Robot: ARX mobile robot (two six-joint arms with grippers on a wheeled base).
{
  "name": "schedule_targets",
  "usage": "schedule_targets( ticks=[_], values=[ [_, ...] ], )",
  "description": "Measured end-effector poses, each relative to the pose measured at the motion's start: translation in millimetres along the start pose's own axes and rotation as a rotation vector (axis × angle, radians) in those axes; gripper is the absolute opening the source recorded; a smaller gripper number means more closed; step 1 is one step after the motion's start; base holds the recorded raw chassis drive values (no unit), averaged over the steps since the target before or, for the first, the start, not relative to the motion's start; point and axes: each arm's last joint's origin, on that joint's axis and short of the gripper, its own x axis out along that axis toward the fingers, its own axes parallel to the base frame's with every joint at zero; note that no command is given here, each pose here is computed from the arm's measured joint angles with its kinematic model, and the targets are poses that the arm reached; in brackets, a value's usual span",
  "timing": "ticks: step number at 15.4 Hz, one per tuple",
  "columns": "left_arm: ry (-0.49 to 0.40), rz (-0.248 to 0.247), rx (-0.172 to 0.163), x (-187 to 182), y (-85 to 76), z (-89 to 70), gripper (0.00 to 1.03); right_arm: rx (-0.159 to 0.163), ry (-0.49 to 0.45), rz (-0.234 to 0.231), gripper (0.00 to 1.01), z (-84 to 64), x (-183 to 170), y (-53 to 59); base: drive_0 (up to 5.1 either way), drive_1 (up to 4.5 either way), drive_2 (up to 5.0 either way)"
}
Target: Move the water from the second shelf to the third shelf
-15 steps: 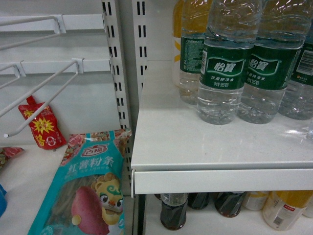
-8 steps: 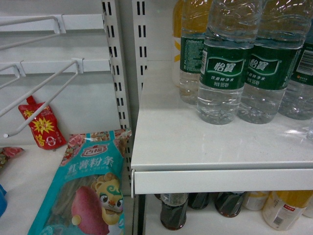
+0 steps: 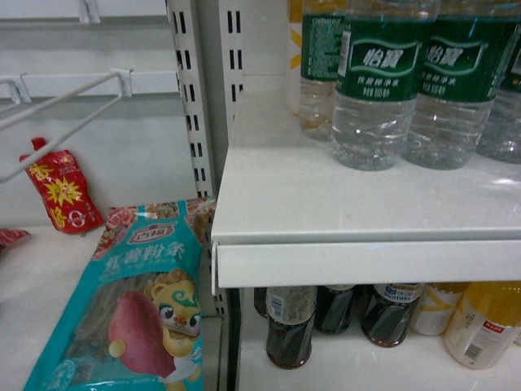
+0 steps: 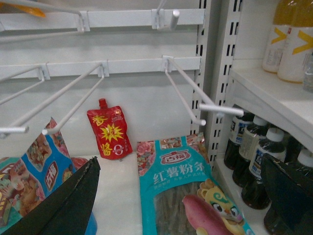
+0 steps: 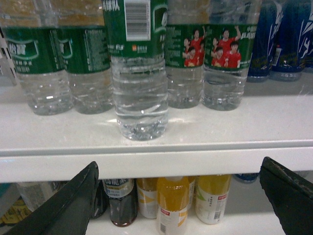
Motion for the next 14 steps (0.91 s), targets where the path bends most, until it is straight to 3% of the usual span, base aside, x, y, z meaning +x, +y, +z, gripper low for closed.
schedule_targets(
  ticks=[14],
  values=[
    [0.0, 0.001, 0.0, 0.0, 0.0, 0.0, 0.98, -0.003, 0.003, 0.001, 0.98, -0.3, 0.0, 0.0, 0.0, 0.0, 0.0]
  ],
)
